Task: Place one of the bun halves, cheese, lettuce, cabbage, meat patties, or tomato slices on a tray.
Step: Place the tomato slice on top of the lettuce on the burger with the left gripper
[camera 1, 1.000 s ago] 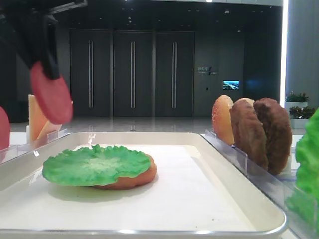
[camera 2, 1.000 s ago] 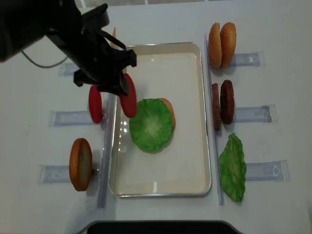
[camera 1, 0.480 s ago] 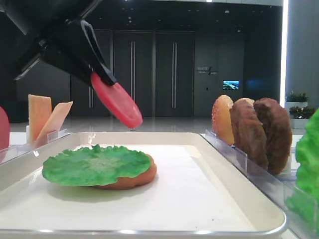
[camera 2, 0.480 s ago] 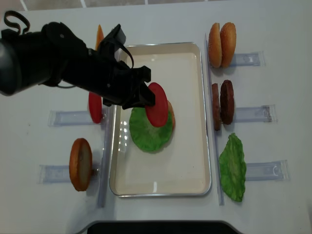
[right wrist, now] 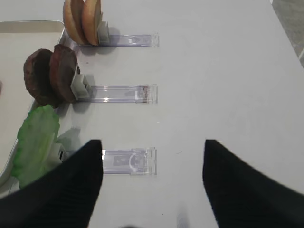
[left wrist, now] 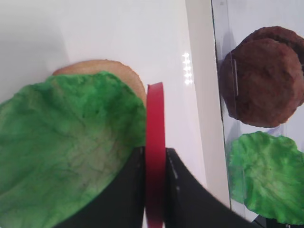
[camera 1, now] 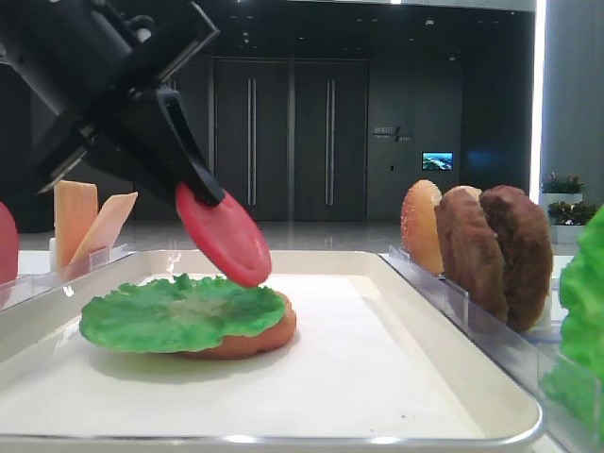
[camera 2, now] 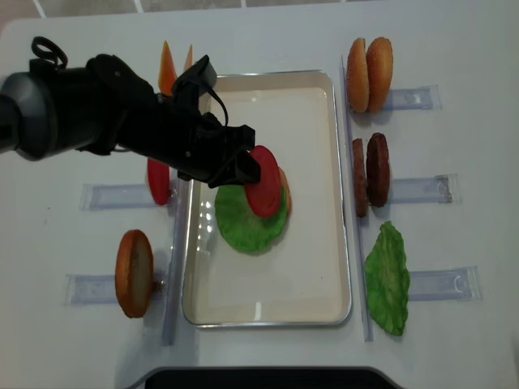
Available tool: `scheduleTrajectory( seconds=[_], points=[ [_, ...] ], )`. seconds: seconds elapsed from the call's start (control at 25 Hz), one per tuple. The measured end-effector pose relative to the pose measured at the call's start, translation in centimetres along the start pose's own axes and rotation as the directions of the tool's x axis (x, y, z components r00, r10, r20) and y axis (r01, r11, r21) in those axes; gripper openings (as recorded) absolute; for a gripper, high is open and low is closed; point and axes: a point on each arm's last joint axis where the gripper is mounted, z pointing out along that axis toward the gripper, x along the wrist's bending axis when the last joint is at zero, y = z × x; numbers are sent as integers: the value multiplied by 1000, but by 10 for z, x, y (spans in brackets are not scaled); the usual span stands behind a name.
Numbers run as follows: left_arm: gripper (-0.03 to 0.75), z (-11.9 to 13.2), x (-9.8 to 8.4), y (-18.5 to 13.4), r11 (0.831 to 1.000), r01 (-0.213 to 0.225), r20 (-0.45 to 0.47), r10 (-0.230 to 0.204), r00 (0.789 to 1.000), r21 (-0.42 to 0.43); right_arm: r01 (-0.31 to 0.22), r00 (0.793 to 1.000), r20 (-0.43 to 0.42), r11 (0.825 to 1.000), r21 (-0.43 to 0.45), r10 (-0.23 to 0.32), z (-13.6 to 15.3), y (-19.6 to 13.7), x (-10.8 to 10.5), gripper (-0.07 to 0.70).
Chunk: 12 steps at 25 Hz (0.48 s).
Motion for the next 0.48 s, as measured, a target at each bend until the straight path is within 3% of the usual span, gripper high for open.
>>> scheduleTrajectory(
  seconds=[0.48],
  points=[
    [57,14,9,-1,1000,11,-14,-11,1000,25,0,1000,0,1000,0,0,0,0,0,435]
  ],
)
